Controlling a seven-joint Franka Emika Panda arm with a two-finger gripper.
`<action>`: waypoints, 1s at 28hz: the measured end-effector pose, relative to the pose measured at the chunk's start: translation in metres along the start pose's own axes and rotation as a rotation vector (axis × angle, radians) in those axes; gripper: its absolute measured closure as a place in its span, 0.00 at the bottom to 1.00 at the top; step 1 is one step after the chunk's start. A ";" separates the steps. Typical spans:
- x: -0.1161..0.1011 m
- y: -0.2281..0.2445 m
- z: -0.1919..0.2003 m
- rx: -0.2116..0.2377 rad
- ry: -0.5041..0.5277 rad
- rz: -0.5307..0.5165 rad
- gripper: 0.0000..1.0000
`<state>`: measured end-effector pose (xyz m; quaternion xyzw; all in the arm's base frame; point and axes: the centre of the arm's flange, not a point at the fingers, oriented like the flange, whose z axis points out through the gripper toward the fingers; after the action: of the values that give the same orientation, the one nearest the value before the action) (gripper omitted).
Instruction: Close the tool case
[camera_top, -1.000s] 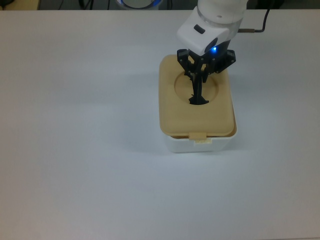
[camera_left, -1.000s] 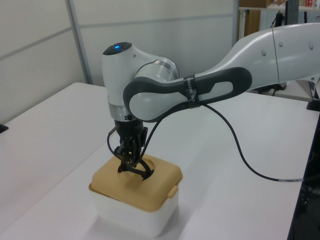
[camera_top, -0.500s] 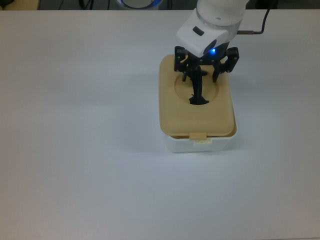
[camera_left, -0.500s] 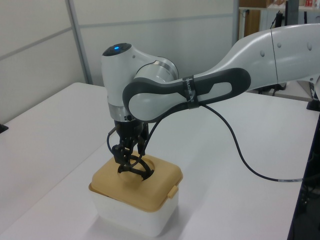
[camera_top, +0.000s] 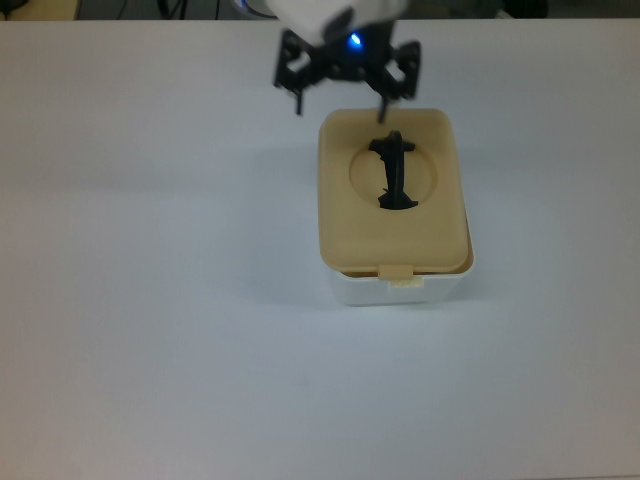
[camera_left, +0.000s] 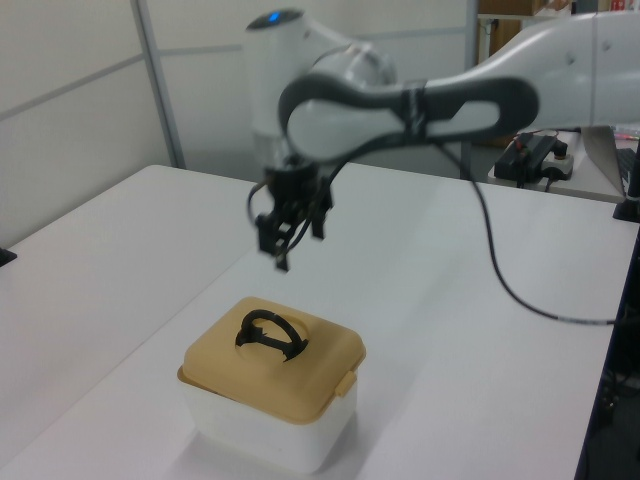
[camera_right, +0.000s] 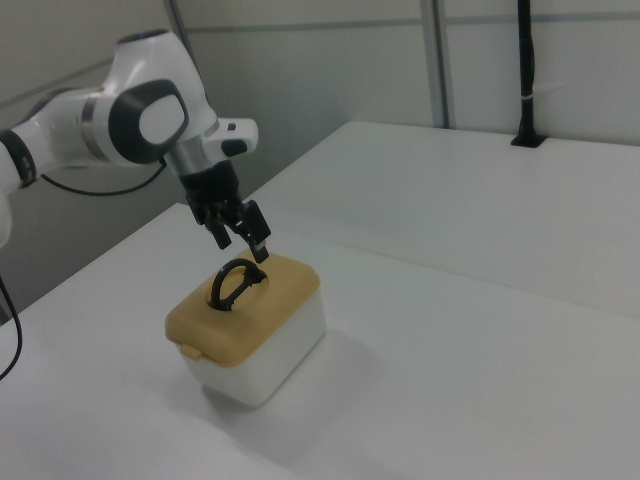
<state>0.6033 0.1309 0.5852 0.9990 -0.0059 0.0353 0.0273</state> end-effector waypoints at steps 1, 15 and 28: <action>-0.004 0.011 -0.007 -0.003 -0.009 -0.004 0.00; -0.038 0.070 -0.053 -0.011 -0.044 -0.048 0.00; -0.042 0.105 -0.052 -0.013 -0.051 -0.033 0.00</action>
<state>0.5566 0.0292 0.6396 0.9993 0.0099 0.0091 0.0341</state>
